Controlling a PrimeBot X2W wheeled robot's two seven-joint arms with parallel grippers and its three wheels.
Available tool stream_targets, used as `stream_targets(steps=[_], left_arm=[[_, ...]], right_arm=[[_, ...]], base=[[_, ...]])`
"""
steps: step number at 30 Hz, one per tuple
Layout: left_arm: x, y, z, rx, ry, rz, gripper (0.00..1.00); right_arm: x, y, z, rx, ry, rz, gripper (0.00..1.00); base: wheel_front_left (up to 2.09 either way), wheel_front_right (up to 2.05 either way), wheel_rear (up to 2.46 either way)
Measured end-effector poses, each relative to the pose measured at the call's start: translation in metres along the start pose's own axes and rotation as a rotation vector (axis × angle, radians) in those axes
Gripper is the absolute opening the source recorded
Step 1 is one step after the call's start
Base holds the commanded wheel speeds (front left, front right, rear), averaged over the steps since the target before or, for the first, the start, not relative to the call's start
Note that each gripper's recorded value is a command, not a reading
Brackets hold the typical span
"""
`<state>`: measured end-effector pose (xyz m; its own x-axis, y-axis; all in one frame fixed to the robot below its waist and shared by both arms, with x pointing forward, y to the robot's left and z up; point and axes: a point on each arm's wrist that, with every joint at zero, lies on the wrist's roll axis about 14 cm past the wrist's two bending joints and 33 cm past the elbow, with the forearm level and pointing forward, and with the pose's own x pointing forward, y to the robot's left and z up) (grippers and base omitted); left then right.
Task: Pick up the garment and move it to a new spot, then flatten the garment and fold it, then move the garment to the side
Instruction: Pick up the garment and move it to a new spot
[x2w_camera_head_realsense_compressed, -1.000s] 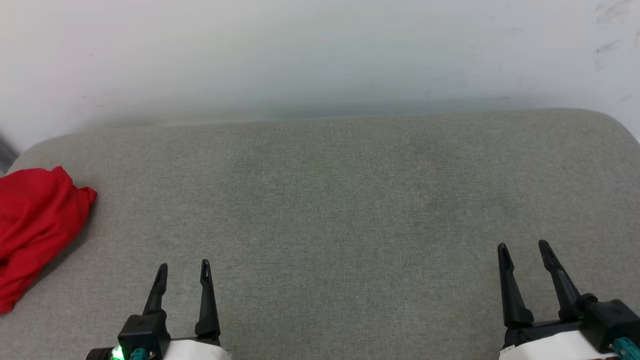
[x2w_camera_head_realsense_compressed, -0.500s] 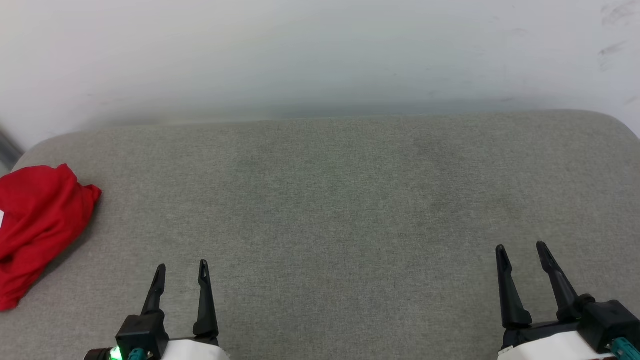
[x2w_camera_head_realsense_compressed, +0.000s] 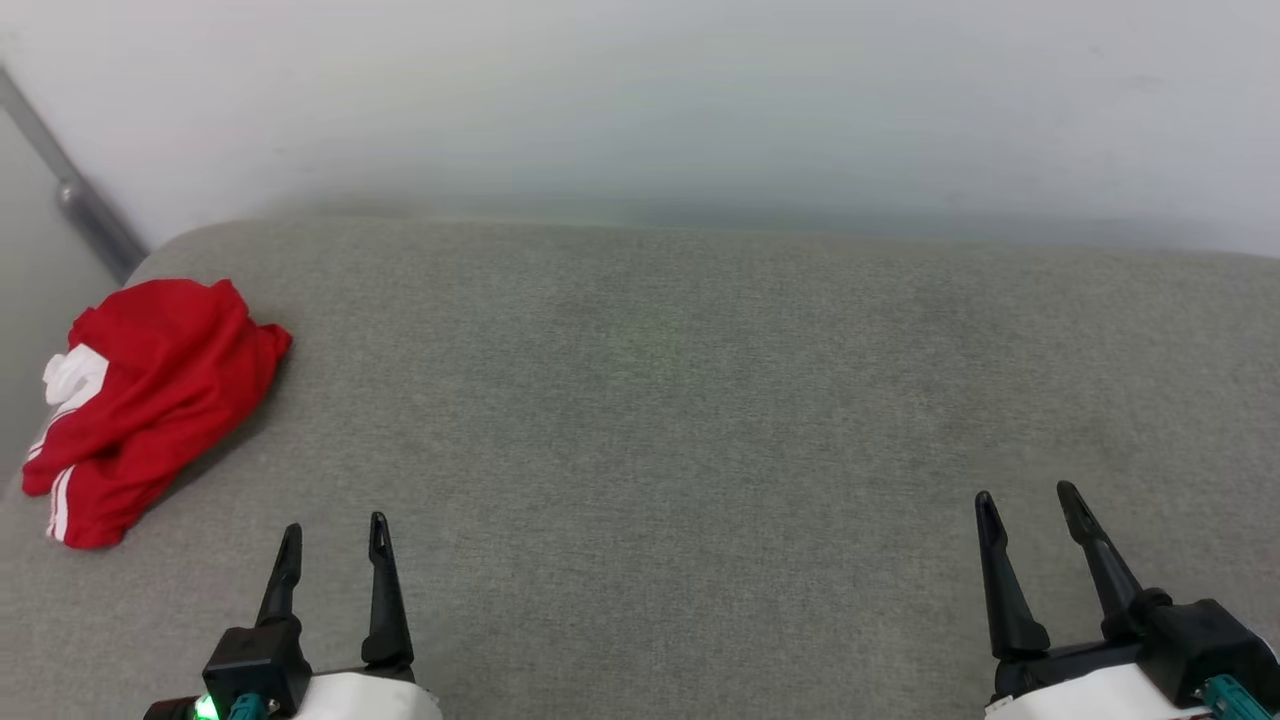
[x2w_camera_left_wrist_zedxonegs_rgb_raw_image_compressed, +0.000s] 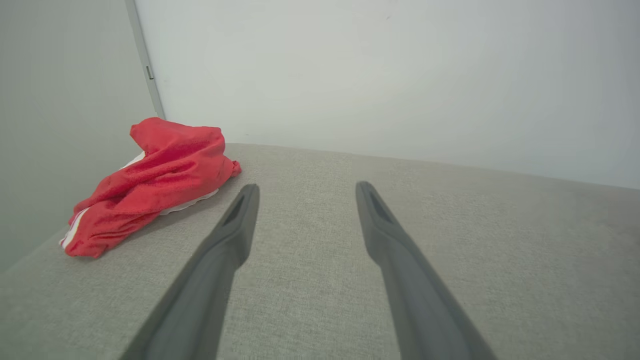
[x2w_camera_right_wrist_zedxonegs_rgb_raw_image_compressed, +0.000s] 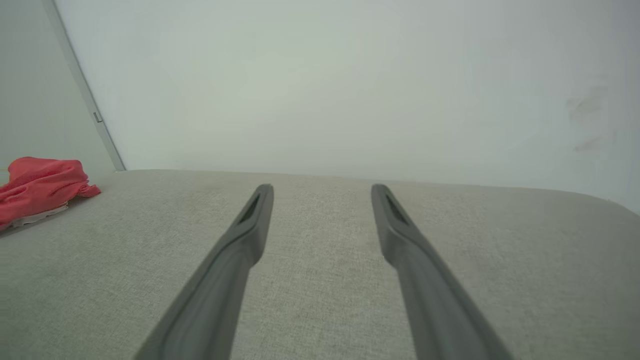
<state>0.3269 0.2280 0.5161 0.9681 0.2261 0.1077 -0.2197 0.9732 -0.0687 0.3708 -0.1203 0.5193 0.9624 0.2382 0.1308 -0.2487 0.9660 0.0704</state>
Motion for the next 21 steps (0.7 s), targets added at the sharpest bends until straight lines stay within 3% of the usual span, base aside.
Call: stream_targets(steps=[21], left_arm=[[-0.057,0.093,0.018,0.032,-0.033,0.327,1.0]], right_arm=[[0.036,0.093,-0.016,0.039,0.031,0.294,1.0]], base=[[0.0,0.0,0.0]])
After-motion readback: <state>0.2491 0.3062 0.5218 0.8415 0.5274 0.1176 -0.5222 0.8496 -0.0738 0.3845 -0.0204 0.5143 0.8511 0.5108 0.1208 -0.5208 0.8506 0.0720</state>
